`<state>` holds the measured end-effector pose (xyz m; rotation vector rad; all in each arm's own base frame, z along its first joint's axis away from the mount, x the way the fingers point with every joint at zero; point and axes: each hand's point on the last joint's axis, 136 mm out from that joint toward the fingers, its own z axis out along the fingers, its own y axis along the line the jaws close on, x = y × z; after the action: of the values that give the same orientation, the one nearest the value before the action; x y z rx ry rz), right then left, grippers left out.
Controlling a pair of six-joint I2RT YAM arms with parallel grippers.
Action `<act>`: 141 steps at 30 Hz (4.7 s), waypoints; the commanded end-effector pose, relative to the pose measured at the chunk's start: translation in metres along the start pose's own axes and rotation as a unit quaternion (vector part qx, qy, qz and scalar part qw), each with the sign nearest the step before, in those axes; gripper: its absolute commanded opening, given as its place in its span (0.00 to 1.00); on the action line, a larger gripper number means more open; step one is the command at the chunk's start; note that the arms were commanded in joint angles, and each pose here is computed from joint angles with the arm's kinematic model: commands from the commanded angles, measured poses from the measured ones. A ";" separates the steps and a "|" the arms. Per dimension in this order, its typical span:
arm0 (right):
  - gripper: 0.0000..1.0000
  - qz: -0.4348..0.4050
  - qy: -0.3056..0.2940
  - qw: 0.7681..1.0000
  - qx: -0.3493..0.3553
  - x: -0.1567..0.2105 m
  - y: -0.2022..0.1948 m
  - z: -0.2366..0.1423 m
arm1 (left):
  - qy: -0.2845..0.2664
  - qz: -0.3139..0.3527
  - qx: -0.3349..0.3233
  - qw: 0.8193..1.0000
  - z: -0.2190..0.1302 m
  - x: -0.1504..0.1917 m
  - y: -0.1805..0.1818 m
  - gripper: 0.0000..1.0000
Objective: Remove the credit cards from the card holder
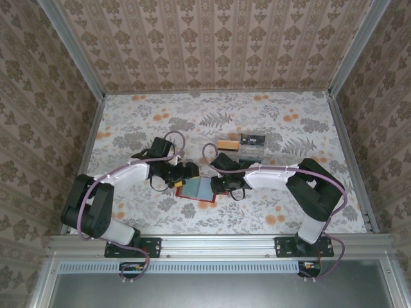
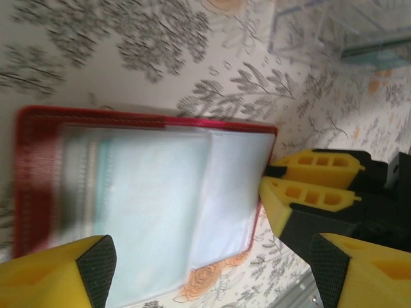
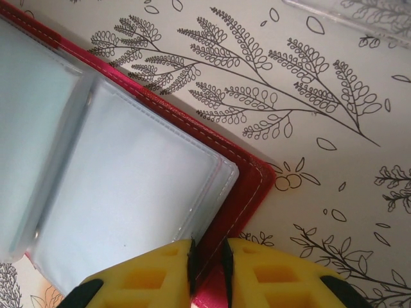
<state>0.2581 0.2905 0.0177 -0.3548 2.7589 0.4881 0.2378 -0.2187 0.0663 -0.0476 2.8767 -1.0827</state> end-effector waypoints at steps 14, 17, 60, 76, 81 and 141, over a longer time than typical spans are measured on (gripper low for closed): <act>0.22 0.007 0.030 0.999 0.019 0.017 -0.013 0.016 | 0.028 -0.008 -0.030 0.999 0.010 0.014 0.018 0.80; 0.22 0.008 0.029 0.999 0.020 0.017 -0.014 0.015 | 0.016 -0.001 -0.027 0.999 0.005 0.011 0.013 0.79; 0.23 0.011 0.029 0.999 0.028 0.018 -0.018 0.015 | 0.064 0.000 0.008 0.998 0.024 0.027 0.001 0.98; 0.32 0.066 -0.059 0.995 -0.050 -0.040 0.016 -0.036 | -0.004 -0.067 -0.060 0.996 -0.001 0.007 0.050 0.63; 0.30 0.075 -0.060 0.990 -0.100 -0.045 0.047 -0.031 | 0.009 -0.086 -0.066 0.994 0.006 0.017 0.061 0.42; 0.00 0.199 0.002 0.965 -0.171 -0.009 0.033 0.009 | 0.020 -0.091 -0.093 0.991 0.016 0.041 0.064 0.08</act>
<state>0.2628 0.3378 0.0228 0.1099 2.7344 1.0859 0.2085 -0.1906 0.0188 -0.2937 2.9955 -0.9165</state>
